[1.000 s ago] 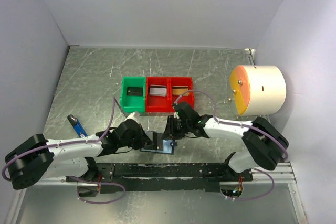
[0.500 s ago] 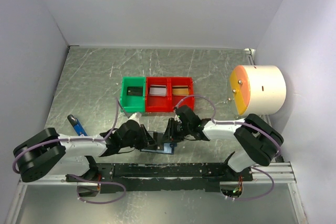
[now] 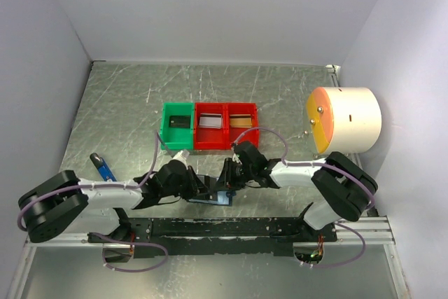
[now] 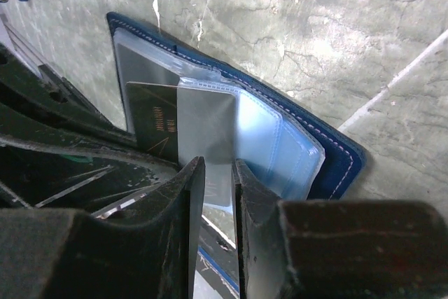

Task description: Take the credit cards out of the card holder

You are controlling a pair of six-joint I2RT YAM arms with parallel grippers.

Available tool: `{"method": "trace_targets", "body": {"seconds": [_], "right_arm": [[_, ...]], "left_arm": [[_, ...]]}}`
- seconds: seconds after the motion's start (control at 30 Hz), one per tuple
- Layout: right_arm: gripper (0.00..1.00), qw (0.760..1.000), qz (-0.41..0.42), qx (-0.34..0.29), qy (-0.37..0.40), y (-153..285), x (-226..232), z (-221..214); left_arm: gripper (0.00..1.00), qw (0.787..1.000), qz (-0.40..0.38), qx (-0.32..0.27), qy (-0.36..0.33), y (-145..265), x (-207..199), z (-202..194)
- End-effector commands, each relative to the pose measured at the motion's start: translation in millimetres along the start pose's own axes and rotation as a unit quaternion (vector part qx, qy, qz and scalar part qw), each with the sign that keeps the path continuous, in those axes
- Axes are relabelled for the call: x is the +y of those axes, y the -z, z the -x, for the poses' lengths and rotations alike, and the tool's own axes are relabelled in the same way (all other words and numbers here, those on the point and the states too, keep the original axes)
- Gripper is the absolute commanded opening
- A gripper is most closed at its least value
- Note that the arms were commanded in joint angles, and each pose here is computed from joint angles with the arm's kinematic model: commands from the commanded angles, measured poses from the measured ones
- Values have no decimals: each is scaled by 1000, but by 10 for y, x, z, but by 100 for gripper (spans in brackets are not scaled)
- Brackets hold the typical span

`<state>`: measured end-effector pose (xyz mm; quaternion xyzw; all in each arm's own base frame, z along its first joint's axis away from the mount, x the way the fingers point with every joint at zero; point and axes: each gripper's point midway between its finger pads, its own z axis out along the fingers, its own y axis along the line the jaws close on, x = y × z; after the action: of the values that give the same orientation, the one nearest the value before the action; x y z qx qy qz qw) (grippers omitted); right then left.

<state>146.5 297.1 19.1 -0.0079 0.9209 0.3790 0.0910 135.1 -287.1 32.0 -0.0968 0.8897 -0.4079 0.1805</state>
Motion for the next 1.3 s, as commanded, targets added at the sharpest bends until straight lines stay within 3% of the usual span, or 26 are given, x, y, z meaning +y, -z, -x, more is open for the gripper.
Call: {"method": "trace_targets", "body": {"seconds": [0.0, 0.1, 0.3, 0.63, 0.83, 0.97, 1.13, 1.27], "right_arm": [[24, 992, -122, 20, -10, 9, -609, -184], [24, 991, -132, 19, -6, 8, -628, -160], [24, 992, -121, 20, 6, -24, -549, -107], [31, 993, -84, -14, 78, 164, 32, 291], [47, 992, -50, -70, 94, 440, 430, 529], [59, 983, -6, -160, 86, 654, 688, 784], [70, 952, 69, -284, 88, 968, 887, 1042], [79, 947, 60, -295, 116, 1109, 889, 1185]], "left_arm": [[13, 1000, -3, -31, 3, 133, -114, 144], [7, 999, 10, -53, 0, 265, -71, 216], [7, 996, 32, -80, -2, 476, 24, 295], [7, 986, 104, -129, -26, 856, 149, 510], [7, 981, 113, -121, -98, 967, 16, 615], [7, 982, 87, -102, -131, 974, -174, 757], [7, 988, 41, -105, -106, 1127, -174, 1092], [6, 985, 3, -132, -108, 1353, -270, 1313]]}}
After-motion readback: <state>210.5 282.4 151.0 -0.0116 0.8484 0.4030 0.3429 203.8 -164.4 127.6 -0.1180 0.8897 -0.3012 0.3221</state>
